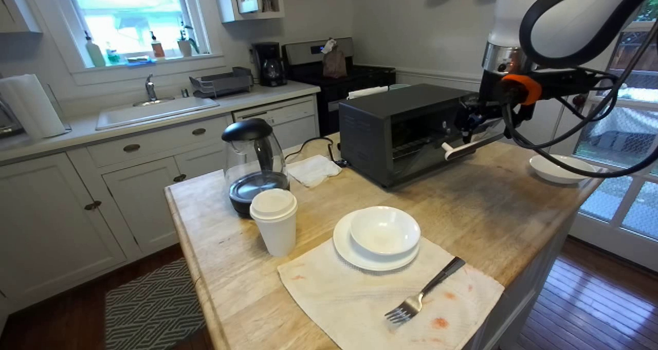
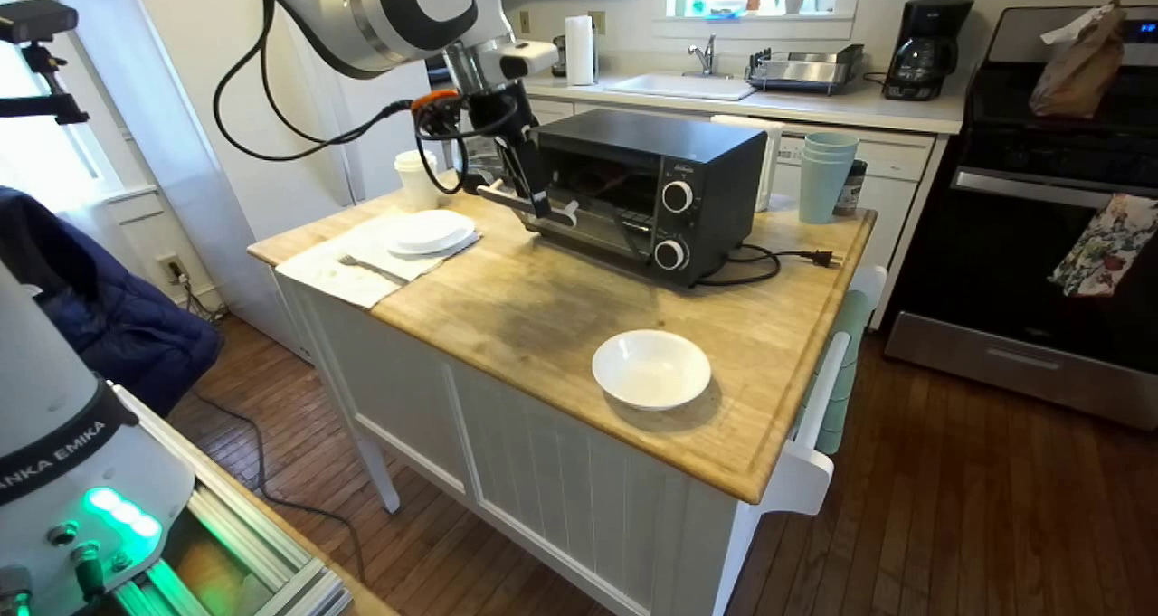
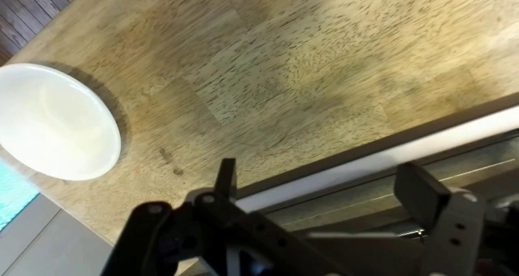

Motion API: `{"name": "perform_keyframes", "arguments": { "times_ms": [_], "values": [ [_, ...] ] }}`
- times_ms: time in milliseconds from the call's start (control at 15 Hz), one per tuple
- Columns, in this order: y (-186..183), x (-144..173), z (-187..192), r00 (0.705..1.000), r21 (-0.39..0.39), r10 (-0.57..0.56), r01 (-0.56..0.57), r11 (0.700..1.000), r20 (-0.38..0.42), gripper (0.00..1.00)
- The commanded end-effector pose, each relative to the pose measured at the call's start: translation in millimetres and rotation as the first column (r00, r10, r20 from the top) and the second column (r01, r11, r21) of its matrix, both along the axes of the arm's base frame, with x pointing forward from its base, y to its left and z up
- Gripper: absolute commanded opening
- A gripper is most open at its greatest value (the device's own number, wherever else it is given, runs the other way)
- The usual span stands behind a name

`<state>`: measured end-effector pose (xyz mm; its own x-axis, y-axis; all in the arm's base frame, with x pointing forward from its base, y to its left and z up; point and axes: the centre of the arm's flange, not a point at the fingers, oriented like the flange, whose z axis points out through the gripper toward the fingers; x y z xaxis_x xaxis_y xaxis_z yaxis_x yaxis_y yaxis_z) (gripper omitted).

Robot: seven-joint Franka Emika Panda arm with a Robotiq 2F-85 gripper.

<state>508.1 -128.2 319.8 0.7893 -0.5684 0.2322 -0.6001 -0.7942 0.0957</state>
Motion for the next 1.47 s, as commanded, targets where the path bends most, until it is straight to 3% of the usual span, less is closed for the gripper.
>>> {"name": "perform_keyframes", "arguments": {
  "times_ms": [0,200,533,667,1067,1400],
  "values": [
    [5.7,-14.6,8.6,0.998,0.056,0.052,-0.054,0.997,0.039,1.00],
    [2.8,-12.4,9.5,0.994,0.147,-0.101,0.094,0.985,0.039,1.00],
    [3.1,-11.2,14.8,0.952,0.283,-0.305,0.283,0.917,0.036,1.00],
    [3.3,-10.6,17.5,0.938,0.294,-0.342,0.315,0.902,0.045,1.00],
    [0.3,-17.1,18.3,0.896,0.261,-0.440,0.441,0.859,-0.067,1.00],
    [-5.4,-25.5,25.4,0.882,0.256,-0.456,0.472,0.844,-0.124,1.00]
  ]
}}
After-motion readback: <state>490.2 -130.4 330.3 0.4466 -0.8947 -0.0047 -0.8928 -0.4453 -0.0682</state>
